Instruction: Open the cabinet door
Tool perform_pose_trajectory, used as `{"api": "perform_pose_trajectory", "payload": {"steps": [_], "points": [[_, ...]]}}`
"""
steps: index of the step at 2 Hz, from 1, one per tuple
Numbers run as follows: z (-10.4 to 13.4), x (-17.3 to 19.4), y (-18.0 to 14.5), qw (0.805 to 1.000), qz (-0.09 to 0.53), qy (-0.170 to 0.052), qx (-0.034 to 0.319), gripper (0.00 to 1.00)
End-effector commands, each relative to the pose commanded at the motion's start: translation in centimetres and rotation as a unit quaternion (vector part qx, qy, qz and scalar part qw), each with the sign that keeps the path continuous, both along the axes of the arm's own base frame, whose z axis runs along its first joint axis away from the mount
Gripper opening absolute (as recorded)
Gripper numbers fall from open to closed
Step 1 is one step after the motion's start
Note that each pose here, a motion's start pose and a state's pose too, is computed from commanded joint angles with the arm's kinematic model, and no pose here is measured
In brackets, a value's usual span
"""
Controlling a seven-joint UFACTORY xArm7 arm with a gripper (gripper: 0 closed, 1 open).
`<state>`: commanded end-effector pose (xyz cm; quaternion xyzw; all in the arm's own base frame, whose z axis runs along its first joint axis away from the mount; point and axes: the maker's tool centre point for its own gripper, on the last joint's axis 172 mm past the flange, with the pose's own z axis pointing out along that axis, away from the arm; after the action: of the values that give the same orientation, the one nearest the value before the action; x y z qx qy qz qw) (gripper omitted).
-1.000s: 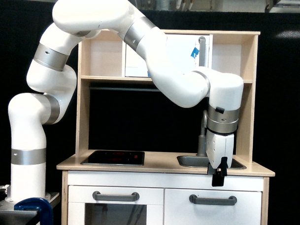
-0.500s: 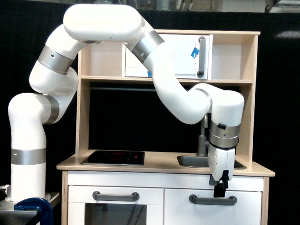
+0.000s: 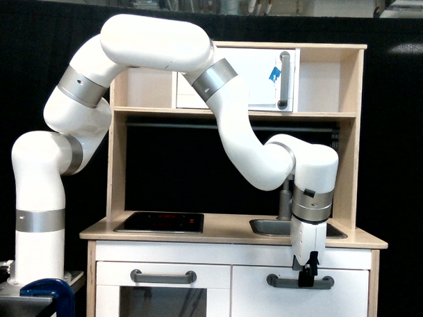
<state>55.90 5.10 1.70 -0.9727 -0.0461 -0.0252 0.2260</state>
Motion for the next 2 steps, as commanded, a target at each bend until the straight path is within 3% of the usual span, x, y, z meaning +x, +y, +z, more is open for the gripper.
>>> {"api": "perform_pose_trajectory", "payload": {"steps": [2], "points": [[-3.7,-1.3,3.5,1.000,0.000,0.000,0.000,1.00]]}}
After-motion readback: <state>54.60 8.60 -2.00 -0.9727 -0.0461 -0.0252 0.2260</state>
